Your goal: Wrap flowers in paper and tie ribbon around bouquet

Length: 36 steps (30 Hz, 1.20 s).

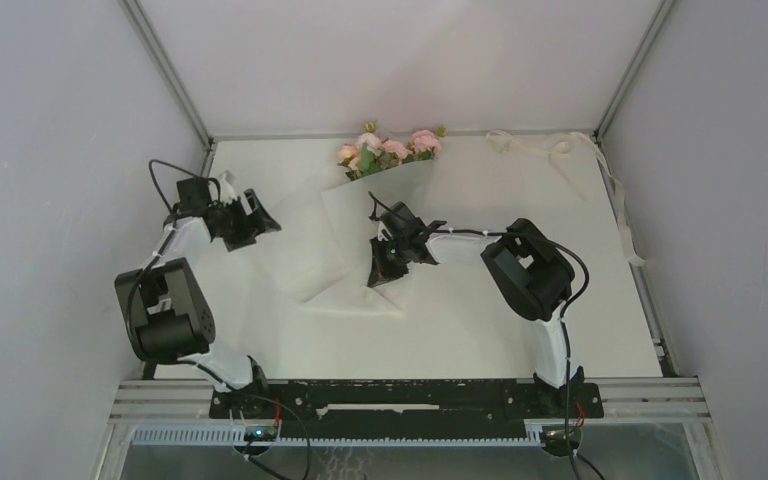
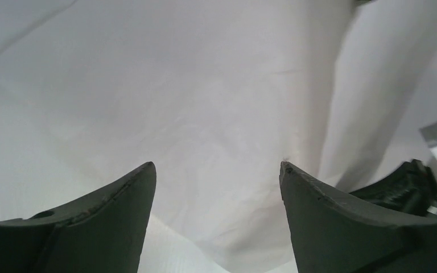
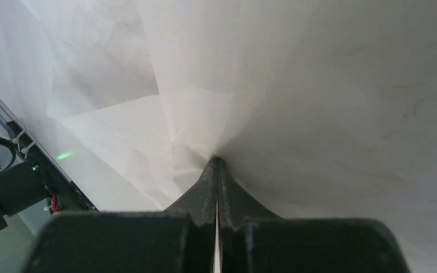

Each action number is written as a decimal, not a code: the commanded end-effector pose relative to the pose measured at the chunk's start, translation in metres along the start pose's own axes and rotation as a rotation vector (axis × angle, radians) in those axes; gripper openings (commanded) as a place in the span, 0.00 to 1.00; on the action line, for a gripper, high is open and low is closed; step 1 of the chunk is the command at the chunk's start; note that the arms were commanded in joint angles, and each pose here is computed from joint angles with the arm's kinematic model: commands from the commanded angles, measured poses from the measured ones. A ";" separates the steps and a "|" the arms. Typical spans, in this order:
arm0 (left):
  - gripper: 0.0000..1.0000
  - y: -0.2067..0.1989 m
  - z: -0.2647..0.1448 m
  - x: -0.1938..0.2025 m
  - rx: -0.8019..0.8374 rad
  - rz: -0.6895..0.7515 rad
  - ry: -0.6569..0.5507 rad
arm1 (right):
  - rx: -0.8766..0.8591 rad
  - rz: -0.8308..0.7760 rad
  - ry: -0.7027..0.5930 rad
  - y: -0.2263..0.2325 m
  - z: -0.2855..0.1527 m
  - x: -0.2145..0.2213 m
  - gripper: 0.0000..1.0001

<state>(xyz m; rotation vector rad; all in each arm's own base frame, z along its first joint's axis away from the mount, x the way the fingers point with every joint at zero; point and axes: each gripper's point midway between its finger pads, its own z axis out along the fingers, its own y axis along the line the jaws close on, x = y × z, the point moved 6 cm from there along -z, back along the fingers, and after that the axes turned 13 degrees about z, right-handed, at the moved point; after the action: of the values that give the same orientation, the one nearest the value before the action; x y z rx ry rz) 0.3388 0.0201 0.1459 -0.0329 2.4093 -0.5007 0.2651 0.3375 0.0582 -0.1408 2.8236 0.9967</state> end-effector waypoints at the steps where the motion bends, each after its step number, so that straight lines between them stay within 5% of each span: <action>1: 0.85 0.015 0.019 0.048 -0.036 -0.155 0.146 | 0.115 0.029 0.043 -0.028 0.009 0.017 0.00; 13: 0.92 0.012 0.035 0.074 0.061 -0.251 0.271 | 0.106 0.034 0.048 -0.025 0.007 0.018 0.00; 22: 0.92 0.048 -0.013 0.066 -0.179 -0.290 0.168 | 0.131 0.015 0.045 -0.026 0.005 0.020 0.00; 31: 0.89 0.016 0.020 0.102 -0.003 -0.359 0.222 | 0.140 0.009 0.037 -0.027 0.003 0.018 0.00; 36: 0.79 0.015 0.030 0.105 0.021 -0.377 0.239 | 0.136 0.020 0.035 -0.027 0.002 0.017 0.00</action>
<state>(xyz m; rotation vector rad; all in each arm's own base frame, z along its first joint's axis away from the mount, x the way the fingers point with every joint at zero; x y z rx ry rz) 0.2870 0.0133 0.0796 -0.3996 2.5781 -0.7233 0.2642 0.3380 0.0584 -0.1327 2.8246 0.9889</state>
